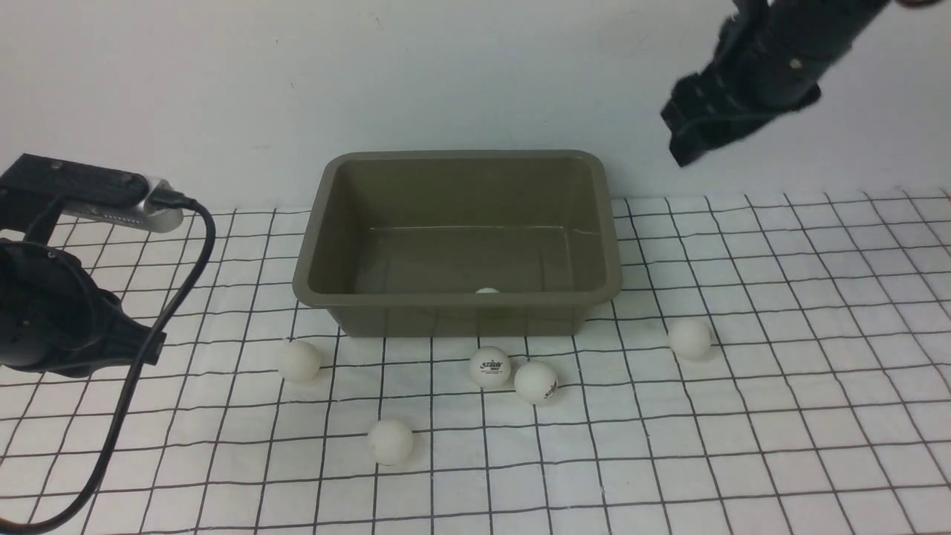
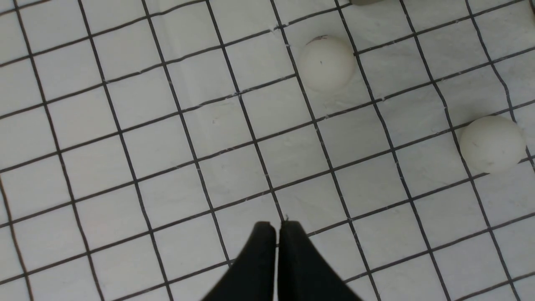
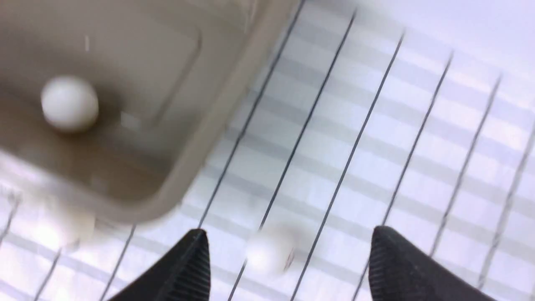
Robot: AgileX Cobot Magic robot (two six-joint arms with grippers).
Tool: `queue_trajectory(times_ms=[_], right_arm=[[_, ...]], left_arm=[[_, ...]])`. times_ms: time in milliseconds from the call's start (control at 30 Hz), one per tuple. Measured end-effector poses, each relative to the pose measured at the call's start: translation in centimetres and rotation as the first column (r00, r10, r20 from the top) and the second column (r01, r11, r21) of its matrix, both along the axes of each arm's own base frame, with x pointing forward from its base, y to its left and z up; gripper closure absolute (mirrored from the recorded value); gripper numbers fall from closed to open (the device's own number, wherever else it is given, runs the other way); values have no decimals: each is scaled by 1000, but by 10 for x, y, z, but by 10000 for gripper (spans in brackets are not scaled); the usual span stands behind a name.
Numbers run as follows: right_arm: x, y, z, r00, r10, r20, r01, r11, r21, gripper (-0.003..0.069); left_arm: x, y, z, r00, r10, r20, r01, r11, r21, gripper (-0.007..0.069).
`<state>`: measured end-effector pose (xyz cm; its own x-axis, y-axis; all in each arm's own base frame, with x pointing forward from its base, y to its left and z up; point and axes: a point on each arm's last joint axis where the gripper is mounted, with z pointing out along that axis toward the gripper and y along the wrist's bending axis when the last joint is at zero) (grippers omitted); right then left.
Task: Put the table tennis balls into the box on the white checkered tablecloth.
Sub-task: 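Reach for and grasp a ping pong ball on the table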
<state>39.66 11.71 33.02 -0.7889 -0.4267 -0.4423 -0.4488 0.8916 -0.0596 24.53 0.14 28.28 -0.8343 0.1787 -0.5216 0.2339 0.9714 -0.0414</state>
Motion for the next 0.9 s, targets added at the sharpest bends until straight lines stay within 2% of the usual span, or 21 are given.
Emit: queue_trajectory(times_ms=[233, 300, 700, 900], right_arm=[[-11, -4, -76, 994, -16, -108, 15, 1000, -9, 198], [-12, -4, -86, 995, -19, -100, 18, 1000, -7, 198], [3, 0, -134, 988, -23, -153, 19, 999, -28, 198], [4, 0, -138, 987, -23, -158, 18, 999, -32, 198]], left_arm=[[0, 0, 0, 1000, -1, -4, 1, 1000, -1, 629], [0, 0, 0, 1000, -1, -4, 1, 1000, -2, 629], [0, 0, 0, 1000, -1, -4, 1, 1000, -2, 629], [0, 0, 0, 1000, -1, -4, 1, 1000, -3, 629]])
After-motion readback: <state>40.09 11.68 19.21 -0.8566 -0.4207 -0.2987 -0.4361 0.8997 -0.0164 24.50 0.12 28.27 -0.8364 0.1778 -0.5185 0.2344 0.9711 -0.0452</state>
